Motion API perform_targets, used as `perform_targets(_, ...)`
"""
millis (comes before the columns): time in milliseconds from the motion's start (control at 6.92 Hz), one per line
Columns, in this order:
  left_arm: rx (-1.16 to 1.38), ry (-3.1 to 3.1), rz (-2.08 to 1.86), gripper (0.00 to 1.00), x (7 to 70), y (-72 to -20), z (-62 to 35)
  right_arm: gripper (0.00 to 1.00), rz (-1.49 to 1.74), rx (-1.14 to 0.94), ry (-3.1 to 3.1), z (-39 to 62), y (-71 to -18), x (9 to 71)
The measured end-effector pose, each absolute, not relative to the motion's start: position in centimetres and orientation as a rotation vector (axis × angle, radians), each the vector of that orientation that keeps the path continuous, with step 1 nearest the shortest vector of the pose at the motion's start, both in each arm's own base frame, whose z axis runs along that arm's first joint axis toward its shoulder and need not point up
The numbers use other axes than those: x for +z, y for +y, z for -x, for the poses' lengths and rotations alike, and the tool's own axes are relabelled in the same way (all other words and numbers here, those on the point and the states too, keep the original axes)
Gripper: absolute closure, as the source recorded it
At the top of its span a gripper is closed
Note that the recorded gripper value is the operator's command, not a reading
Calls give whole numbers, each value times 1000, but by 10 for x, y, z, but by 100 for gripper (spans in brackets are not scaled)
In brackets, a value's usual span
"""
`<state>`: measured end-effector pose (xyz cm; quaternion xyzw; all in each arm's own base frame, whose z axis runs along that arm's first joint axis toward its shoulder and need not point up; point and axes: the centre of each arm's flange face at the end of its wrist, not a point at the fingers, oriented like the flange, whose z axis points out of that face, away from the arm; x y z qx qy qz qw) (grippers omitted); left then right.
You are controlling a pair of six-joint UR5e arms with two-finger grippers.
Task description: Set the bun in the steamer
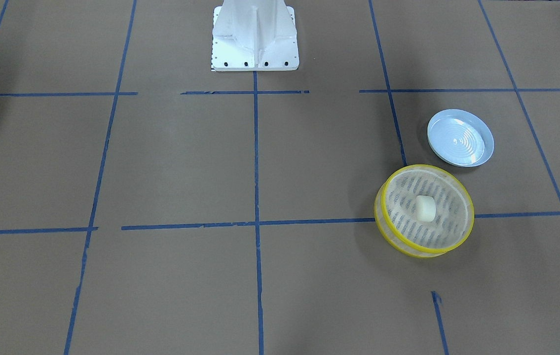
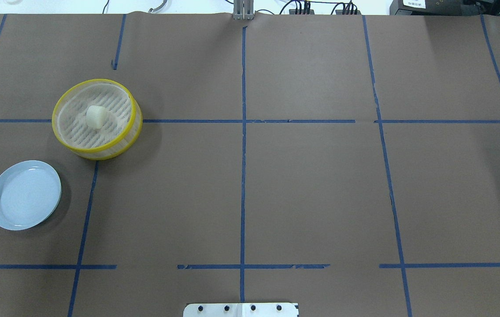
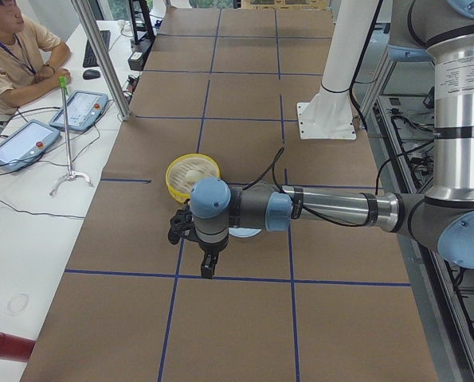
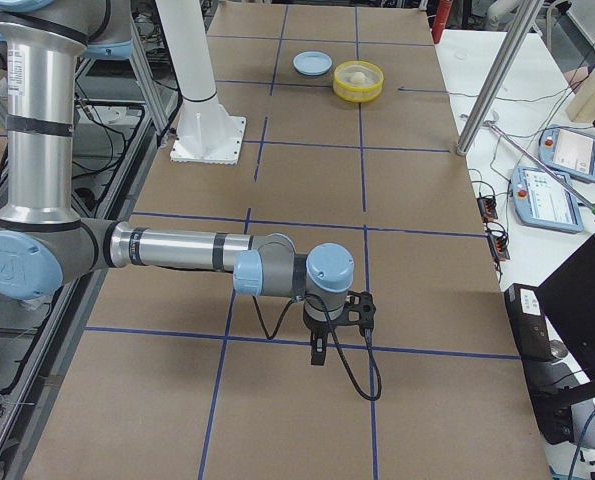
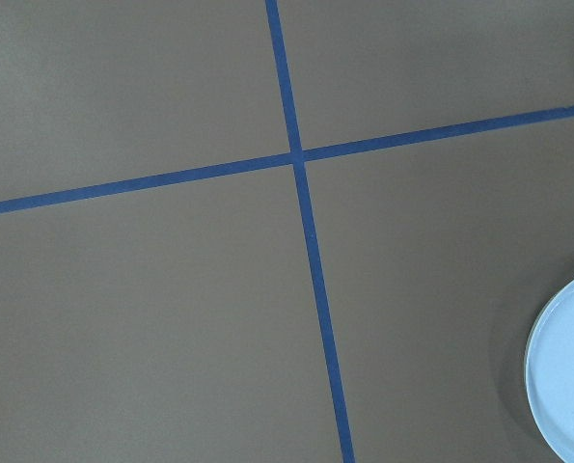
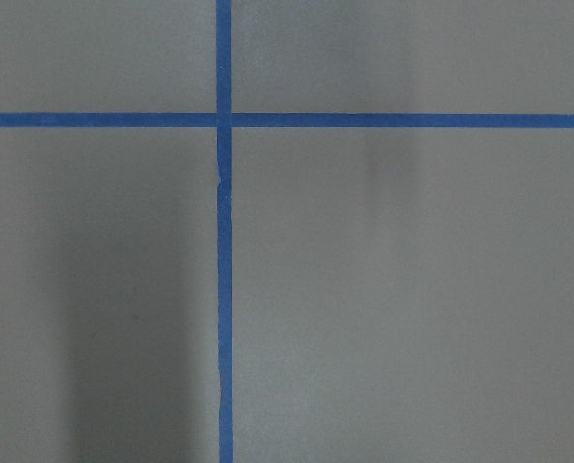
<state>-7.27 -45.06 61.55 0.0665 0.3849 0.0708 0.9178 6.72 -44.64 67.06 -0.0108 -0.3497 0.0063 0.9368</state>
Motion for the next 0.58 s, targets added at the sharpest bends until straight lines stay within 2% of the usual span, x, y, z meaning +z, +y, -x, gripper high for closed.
perform_targets(578,151,784,-149,0,612,-460,73,0,22,13,-715,-67,-446,671)
